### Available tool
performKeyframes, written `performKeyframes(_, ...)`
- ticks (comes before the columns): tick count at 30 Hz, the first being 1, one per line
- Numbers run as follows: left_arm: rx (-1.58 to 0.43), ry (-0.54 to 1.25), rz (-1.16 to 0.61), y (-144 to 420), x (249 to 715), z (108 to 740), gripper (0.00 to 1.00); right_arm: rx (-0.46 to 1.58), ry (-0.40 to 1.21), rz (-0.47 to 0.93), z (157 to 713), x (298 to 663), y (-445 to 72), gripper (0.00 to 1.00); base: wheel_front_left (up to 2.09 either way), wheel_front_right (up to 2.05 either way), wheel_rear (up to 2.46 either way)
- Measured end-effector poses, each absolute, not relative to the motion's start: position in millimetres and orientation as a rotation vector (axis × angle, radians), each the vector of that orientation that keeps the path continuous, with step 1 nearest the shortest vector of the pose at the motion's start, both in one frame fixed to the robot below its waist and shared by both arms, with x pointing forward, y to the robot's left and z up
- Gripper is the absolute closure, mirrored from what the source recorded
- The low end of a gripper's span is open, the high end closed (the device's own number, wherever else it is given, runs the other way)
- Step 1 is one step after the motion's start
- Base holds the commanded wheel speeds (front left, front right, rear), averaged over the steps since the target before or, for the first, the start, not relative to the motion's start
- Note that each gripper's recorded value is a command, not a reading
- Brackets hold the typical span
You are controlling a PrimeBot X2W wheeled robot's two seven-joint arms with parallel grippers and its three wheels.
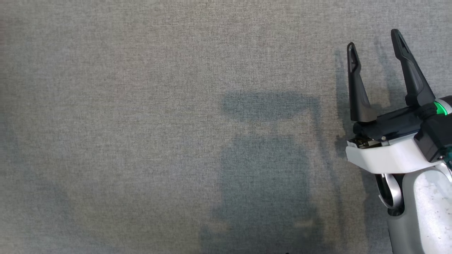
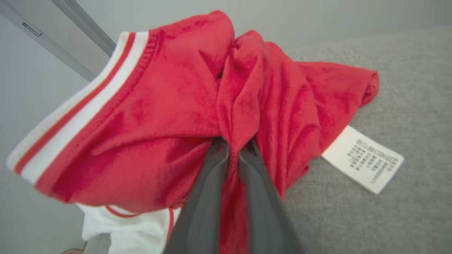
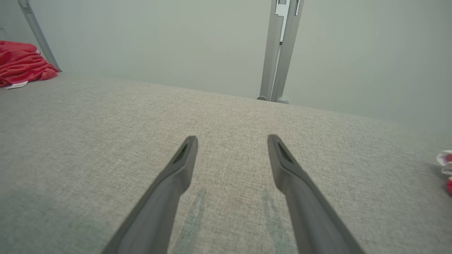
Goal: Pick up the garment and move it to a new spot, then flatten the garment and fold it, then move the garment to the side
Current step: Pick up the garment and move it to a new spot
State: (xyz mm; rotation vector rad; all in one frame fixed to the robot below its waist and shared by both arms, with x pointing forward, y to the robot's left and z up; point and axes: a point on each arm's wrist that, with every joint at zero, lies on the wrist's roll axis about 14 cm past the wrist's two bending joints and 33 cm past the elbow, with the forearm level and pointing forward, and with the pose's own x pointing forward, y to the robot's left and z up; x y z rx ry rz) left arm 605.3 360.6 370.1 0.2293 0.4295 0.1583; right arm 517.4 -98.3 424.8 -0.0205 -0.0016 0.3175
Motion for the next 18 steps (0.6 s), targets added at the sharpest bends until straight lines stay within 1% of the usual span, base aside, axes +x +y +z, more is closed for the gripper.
performKeyframes(5, 0.263, 0.325, 0.103, 345.9, 618.2, 410.9, 1.00, -0.003, -0.030, 0.318, 437.8, 514.2, -95.5, 0.00, 0.00, 0.00, 0.00)
performKeyframes(11, 0.298, 0.175, 0.022, 317.0, 628.3, 478.4, 1.00, 0.016, -0.080, 0.305, 463.4, 506.8, -97.2, 0.00, 0.00, 0.00, 0.00)
performKeyframes(15, 0.298, 0.069, -0.058, 282.2, 627.9, 529.0, 1.00, 0.031, -0.113, 0.288, 482.7, 498.0, -101.3, 0.00, 0.00, 0.00, 0.00)
performKeyframes(18, 0.320, 0.028, -0.140, 252.1, 616.5, 554.2, 1.00, 0.038, -0.140, 0.274, 498.4, 489.1, -106.0, 0.00, 0.00, 0.00, 0.00)
